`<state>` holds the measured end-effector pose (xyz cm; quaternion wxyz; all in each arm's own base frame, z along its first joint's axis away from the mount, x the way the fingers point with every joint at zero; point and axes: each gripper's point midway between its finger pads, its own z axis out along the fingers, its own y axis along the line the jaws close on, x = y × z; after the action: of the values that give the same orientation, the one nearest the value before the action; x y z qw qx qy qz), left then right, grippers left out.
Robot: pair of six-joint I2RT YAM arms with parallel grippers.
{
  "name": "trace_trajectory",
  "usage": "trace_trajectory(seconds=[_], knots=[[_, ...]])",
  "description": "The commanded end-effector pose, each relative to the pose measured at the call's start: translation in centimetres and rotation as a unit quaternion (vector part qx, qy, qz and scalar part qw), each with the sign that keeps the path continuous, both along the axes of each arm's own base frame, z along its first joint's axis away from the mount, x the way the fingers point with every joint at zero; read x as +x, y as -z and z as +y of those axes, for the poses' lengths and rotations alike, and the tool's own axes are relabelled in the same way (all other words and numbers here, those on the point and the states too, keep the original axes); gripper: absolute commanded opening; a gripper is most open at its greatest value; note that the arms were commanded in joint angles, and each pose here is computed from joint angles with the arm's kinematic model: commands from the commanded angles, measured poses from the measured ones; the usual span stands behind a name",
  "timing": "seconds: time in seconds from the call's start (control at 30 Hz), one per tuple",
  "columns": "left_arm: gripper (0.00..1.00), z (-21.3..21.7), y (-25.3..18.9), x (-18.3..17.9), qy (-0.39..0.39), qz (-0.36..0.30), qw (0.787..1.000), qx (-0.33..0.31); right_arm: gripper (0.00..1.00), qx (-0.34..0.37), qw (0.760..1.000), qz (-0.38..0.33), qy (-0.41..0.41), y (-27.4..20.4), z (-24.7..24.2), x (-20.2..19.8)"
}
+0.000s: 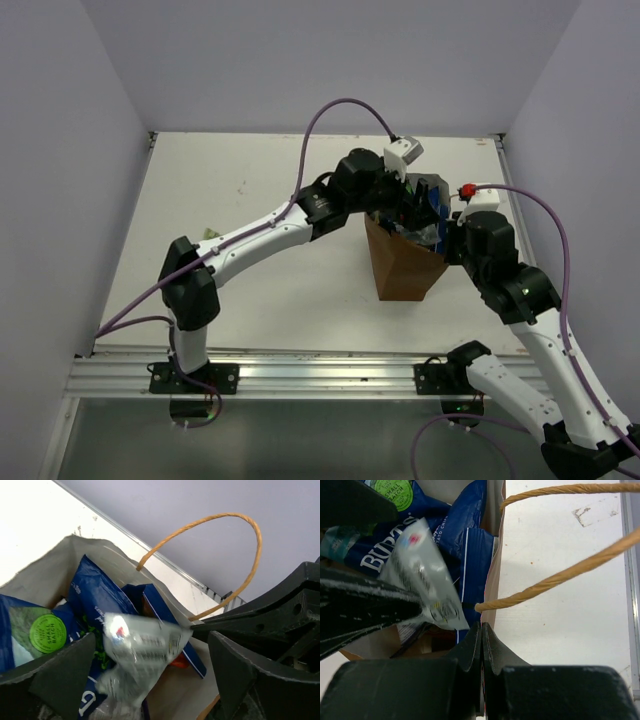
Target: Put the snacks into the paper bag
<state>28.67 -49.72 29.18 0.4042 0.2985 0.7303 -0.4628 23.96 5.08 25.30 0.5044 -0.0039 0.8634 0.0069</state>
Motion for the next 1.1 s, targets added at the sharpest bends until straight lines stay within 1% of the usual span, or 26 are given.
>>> trace_trajectory(seconds=[0.0,0.07,0.13,0.17,0.2,0.23,0.27,0.3,0.33,0.37,0.4,0.43,0.47,0.5,0.57,0.6,0.7,0.73,0.77,0.8,0.9,0.93,0.97,1.0,1.07], knots=[[1.00,0.5,-4.7,0.3,-0.019,-0.049,0.998,-0.025,0.00,0.004,1.000,-0.010,-0.013,-0.7,0.4,0.0],[1.00,1.5,-5.7,0.5,-0.035,-0.069,0.997,-0.019,0.00,0.004,1.000,-0.010,-0.013,-0.7,0.4,0.0],[1.00,3.7,-5.9,2.3,-0.105,-0.090,0.990,0.002,0.00,0.005,1.000,-0.013,-0.012,-0.8,0.4,-0.1],[1.00,6.0,-7.5,2.8,-0.149,-0.111,0.983,0.006,0.00,0.004,1.000,-0.013,-0.011,-0.8,0.3,-0.1],[1.00,9.5,-5.7,5.1,-0.254,-0.115,0.959,0.048,0.00,0.005,1.000,-0.013,-0.011,-0.8,0.3,-0.1],[1.00,12.1,-5.2,6.0,-0.314,-0.116,0.940,0.068,0.00,0.006,1.000,-0.016,-0.010,-0.9,0.3,-0.1],[1.00,15.5,-4.6,6.1,-0.376,-0.100,0.917,0.090,0.00,0.005,1.000,-0.015,-0.010,-0.9,0.2,-0.1],[1.00,19.8,-3.4,7.0,-0.471,-0.099,0.868,0.123,0.00,0.005,1.000,-0.016,-0.011,-1.0,0.3,-0.2],[1.00,23.2,-0.2,7.3,-0.515,-0.083,0.837,0.165,0.00,0.007,1.000,-0.017,-0.010,-1.0,0.2,-0.2],[1.00,26.5,1.9,6.4,-0.561,-0.042,0.807,0.180,0.00,0.007,1.000,-0.017,-0.013,-1.0,0.3,-0.2],[1.00,29.9,5.0,5.8,-0.601,-0.029,0.770,0.214,0.00,0.008,1.000,-0.018,-0.013,-1.1,0.4,-0.2],[1.00,33.0,6.8,5.6,-0.634,-0.009,0.740,0.225,0.00,0.009,1.000,-0.018,-0.015,-1.1,0.4,-0.2],[1.00,35.0,8.0,4.9,-0.660,0.013,0.721,0.212,0.00,0.011,1.000,-0.019,-0.017,-1.1,0.5,-0.2],[1.00,37.4,11.3,4.0,-0.672,0.022,0.699,0.245,0.00,0.011,1.000,-0.020,-0.018,-1.2,0.6,-0.2],[1.00,38.8,13.5,3.6,-0.683,0.036,0.689,0.241,0.00,0.015,0.999,-0.023,-0.021,-1.3,0.6,-0.3],[1.00,40.1,15.7,3.1,-0.686,0.054,0.678,0.258,0.00,0.015,0.999,-0.025,-0.022,-1.4,0.6,-0.3],[1.00,42.1,19.2,3.1,-0.692,0.091,0.664,0.267,0.00,0.018,0.999,-0.028,-0.023,-1.5,0.6,-0.6],[1.00,42.1,19.4,3.6,-0.692,0.088,0.668,0.259,0.00,0.019,0.999,-0.030,-0.024,-1.6,0.6,-0.6],[1.00,42.4,19.8,3.8,-0.692,0.089,0.668,0.258,0.00,0.020,0.999,-0.031,-0.024,-1.6,0.6,-0.6],[1.00,43.0,20.1,3.8,-0.695,0.088,0.664,0.261,0.00,0.019,0.999,-0.031,-0.024,-1.6,0.6,-0.6],[0.95,43.7,20.2,4.5,-0.704,0.073,0.658,0.259,0.00,0.020,0.999,-0.030,-0.024,-1.6,0.6,-0.6],[0.93,43.9,20.2,5.0,-0.704,0.067,0.659,0.256,0.00,0.019,0.999,-0.029,-0.024,-1.6,0.6,-0.6],[0.92,44.1,20.3,5.3,-0.706,0.066,0.657,0.256,0.00,0.019,0.999,-0.029,-0.024,-1.6,0.6,-0.6],[0.92,45.0,20.6,5.5,-0.711,0.069,0.651,0.256,0.00,0.018,0.999,-0.029,-0.024,-1.5,0.6,-0.6],[0.90,45.7,21.0,6.4,-0.711,0.068,0.650,0.259,0.00,0.018,0.999,-0.029,-0.022,-1.6,0.6,-0.6]])
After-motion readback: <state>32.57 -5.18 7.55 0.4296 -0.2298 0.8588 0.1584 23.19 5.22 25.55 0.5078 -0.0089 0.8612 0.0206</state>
